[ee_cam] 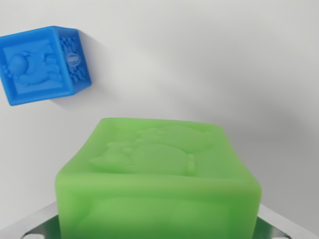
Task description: Stack cube
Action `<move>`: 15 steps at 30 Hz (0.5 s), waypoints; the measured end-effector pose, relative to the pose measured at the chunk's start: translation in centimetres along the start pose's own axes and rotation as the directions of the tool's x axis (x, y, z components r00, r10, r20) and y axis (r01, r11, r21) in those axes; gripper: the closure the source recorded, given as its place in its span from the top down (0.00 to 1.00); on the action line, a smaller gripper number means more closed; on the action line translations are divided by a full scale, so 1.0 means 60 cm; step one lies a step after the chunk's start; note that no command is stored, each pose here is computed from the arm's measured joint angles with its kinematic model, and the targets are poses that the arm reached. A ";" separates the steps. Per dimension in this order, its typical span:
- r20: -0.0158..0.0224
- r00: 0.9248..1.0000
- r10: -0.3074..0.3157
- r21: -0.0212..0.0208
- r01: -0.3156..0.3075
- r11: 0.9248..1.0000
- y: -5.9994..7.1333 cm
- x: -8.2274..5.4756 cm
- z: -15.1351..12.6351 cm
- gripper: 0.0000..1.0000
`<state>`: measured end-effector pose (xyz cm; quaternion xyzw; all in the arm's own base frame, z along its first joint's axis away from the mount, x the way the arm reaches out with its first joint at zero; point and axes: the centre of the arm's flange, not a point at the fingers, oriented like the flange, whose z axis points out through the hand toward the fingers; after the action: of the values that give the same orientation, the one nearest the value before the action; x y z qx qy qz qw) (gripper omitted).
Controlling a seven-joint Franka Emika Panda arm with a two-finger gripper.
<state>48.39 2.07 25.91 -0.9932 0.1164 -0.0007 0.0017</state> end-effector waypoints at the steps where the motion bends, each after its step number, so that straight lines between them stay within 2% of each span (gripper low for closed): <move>1: 0.000 1.000 -0.002 0.000 0.002 1.000 -0.003 -0.001 -0.001 0.00; 15: 0.000 1.000 -0.019 0.000 0.019 1.000 -0.045 -0.017 -0.013 0.00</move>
<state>48.03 4.91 26.69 -0.9942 0.1072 -0.0009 0.0019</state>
